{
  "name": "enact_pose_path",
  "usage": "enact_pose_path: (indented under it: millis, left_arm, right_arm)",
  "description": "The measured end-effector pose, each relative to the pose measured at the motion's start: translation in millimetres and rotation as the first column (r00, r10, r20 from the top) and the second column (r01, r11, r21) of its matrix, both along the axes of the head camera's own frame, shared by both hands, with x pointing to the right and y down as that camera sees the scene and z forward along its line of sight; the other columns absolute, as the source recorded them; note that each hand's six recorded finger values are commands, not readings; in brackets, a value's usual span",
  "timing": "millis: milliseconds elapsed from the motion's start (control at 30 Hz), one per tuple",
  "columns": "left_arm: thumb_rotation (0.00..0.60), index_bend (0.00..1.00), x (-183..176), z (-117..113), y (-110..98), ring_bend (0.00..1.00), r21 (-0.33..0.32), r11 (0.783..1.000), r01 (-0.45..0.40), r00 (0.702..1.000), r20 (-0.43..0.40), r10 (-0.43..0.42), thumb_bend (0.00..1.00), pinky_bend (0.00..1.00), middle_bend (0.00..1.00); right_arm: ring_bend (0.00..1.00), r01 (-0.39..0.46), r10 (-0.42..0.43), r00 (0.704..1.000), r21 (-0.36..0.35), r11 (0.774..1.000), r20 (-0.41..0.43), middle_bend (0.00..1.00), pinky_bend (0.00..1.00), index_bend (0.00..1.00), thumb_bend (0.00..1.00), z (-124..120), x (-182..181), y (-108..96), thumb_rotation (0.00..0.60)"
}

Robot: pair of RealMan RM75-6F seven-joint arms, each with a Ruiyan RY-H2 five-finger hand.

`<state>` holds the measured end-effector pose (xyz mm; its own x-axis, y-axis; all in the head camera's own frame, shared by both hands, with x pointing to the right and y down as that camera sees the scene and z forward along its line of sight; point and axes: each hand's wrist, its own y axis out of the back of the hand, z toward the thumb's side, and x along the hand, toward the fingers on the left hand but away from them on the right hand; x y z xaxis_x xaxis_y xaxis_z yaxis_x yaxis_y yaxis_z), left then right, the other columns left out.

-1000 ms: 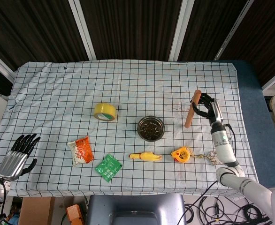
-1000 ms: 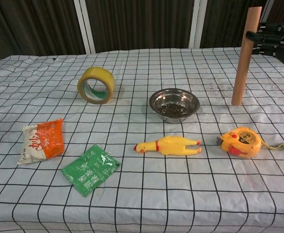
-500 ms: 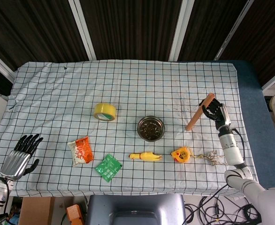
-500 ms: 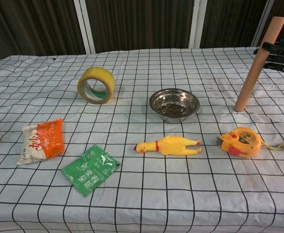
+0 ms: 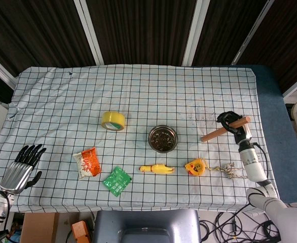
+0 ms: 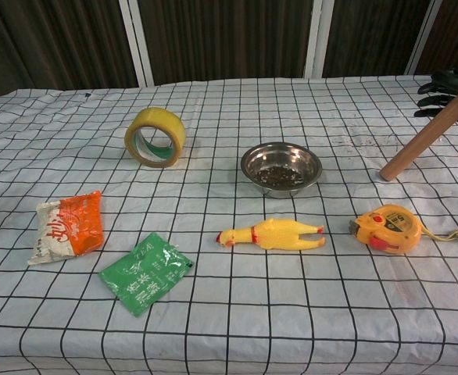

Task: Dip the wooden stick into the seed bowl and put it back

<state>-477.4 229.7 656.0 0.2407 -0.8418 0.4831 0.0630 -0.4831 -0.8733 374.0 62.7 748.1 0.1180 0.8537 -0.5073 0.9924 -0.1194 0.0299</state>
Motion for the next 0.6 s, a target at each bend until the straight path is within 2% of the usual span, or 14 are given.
enact_pose_path:
  millis: [200,400,433,500,600]
  left_arm:
    - [0.6,0.0,-1.7,0.3,0.6,0.0,-0.002,1.0,0.005,1.0,0.0,-0.005,0.42,0.05,0.0]
    - [0.6,0.0,-3.1,-0.7,0.5,0.0,0.002,1.0,0.008,1.0,0.001,-0.008,0.42,0.05,0.0]
    - [0.6,0.0,-3.3,-0.8,0.5,0.0,0.002,1.0,0.009,1.0,0.0,-0.009,0.42,0.05,0.0]
    - [0.6,0.0,-4.1,-1.1,0.3,0.0,0.003,1.0,0.011,1.0,0.001,-0.011,0.42,0.05,0.0]
    - [0.6,0.0,-5.4,-0.8,0.7,0.0,0.001,1.0,0.014,1.0,0.003,-0.014,0.42,0.05,0.0]
  right_arm:
    - [0.37,0.007,-0.008,1.0,0.006,1.0,0.012,0.42,0.41,0.4,0.21,-0.4,-6.1,-4.3,0.473]
    - [0.36,0.008,-0.008,1.0,0.017,1.0,0.027,0.42,0.41,0.41,0.21,-2.0,-11.9,-9.1,0.493]
    - [0.36,0.008,-0.008,1.0,0.018,1.0,0.029,0.42,0.42,0.43,0.22,-2.3,-12.7,-9.5,0.508]
    - [0.4,0.008,-0.009,0.999,0.028,1.0,0.042,0.43,0.47,0.54,0.22,-3.8,-17.7,-12.9,0.574]
    - [0.52,-0.001,-0.002,0.997,0.042,0.999,0.074,0.51,0.59,0.71,0.22,-5.9,-27.4,-18.8,0.6]
